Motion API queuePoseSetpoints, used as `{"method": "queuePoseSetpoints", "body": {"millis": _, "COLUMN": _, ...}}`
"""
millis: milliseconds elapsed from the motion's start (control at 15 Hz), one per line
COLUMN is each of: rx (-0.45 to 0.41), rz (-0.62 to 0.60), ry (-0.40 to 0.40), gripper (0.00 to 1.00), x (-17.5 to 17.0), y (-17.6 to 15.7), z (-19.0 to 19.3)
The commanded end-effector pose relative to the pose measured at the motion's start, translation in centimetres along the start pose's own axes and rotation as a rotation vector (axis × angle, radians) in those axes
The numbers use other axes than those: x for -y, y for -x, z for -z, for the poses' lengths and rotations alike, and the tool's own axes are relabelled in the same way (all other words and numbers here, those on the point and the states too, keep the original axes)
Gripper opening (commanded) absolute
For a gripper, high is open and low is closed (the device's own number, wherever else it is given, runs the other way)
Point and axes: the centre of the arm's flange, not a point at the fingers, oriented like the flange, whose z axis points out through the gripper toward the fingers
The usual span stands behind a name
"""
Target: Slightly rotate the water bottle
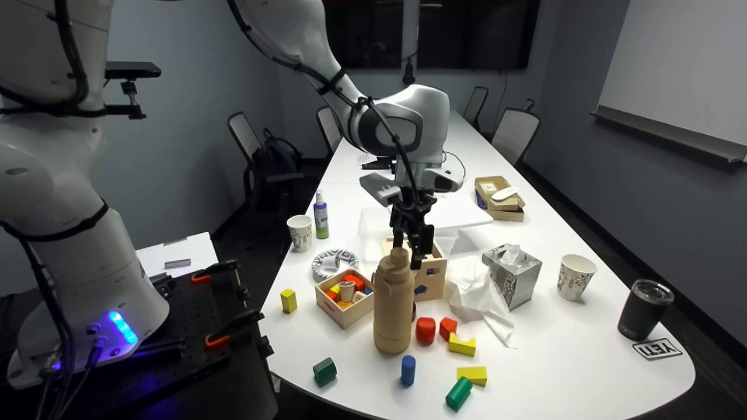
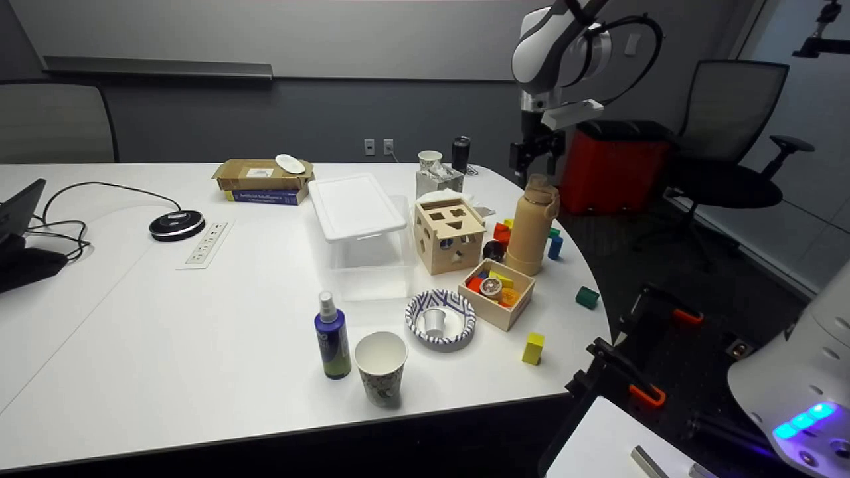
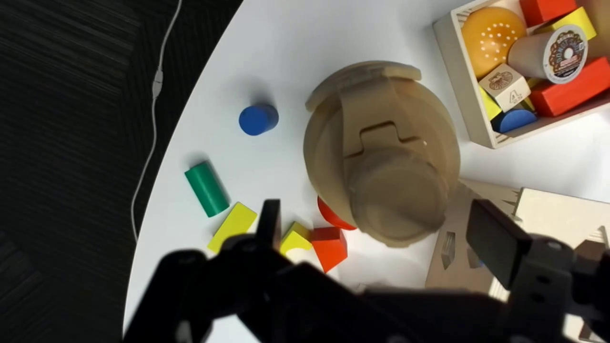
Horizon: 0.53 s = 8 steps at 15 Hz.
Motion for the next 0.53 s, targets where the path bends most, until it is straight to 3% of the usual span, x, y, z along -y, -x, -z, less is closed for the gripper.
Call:
{"method": "queuePoseSetpoints", "body": {"millis": 0, "rx": -0.014, "rz": -0.012, "ry": -0.004, "gripper": 1.0, "x": 0.29, "y": -0.1, "z": 0.75}}
{"method": "queuePoseSetpoints", "body": {"millis": 467, "rx": 0.006, "rz": -0.015, "ry": -0.028, "gripper": 1.0, "x": 0.83, "y": 0.47, "z": 0.88}}
